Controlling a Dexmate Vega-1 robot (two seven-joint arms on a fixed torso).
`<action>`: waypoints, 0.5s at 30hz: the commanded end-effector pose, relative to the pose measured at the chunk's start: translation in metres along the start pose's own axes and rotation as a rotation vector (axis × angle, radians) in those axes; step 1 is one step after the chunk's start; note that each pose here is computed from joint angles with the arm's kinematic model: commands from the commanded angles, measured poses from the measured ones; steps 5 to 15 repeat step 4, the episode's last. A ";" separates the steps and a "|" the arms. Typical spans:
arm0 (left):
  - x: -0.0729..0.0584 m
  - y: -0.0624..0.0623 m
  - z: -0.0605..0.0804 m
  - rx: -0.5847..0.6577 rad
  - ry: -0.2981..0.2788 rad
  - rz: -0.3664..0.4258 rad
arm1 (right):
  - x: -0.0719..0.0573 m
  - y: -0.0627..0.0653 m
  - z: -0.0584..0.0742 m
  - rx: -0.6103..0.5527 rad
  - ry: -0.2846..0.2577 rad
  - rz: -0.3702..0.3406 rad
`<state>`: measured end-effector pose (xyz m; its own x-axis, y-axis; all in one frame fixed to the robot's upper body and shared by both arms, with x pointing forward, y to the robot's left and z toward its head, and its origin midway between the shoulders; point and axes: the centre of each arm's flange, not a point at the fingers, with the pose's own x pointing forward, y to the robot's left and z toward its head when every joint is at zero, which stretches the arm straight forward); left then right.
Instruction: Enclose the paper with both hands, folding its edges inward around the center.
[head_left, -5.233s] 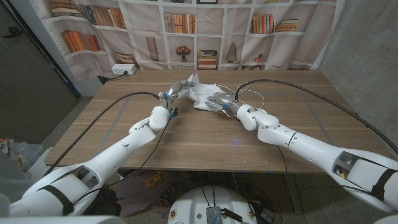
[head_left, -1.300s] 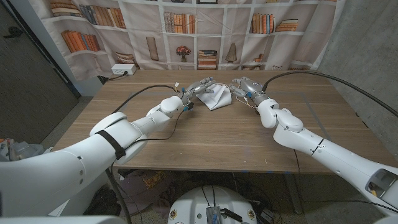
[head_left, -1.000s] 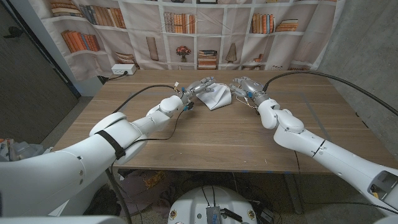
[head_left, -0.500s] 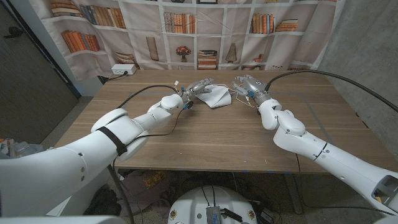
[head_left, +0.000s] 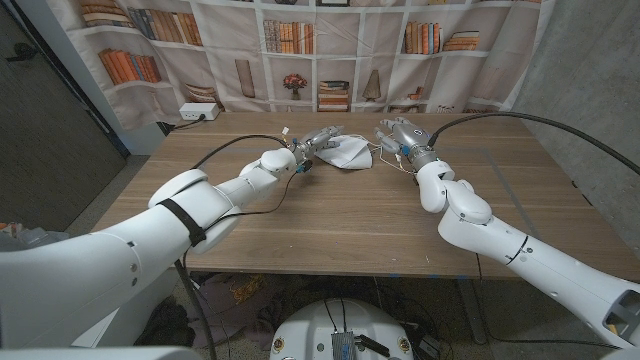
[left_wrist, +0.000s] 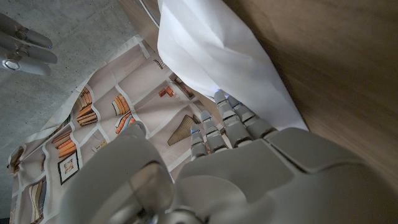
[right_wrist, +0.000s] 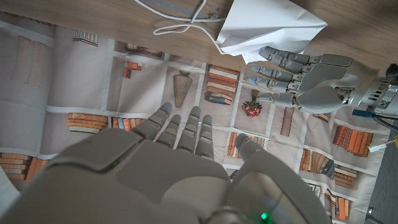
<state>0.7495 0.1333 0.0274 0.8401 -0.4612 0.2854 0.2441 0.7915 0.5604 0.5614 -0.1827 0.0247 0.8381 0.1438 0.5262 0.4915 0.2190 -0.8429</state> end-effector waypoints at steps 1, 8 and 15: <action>-0.001 -0.001 0.008 0.022 -0.049 -0.006 | 0.001 -0.005 -0.002 0.009 -0.023 -0.019; 0.000 -0.001 0.009 0.019 -0.049 0.000 | 0.001 -0.004 -0.002 0.004 -0.028 -0.015; 0.000 -0.001 0.009 0.019 -0.049 0.000 | 0.001 -0.004 -0.002 0.004 -0.028 -0.015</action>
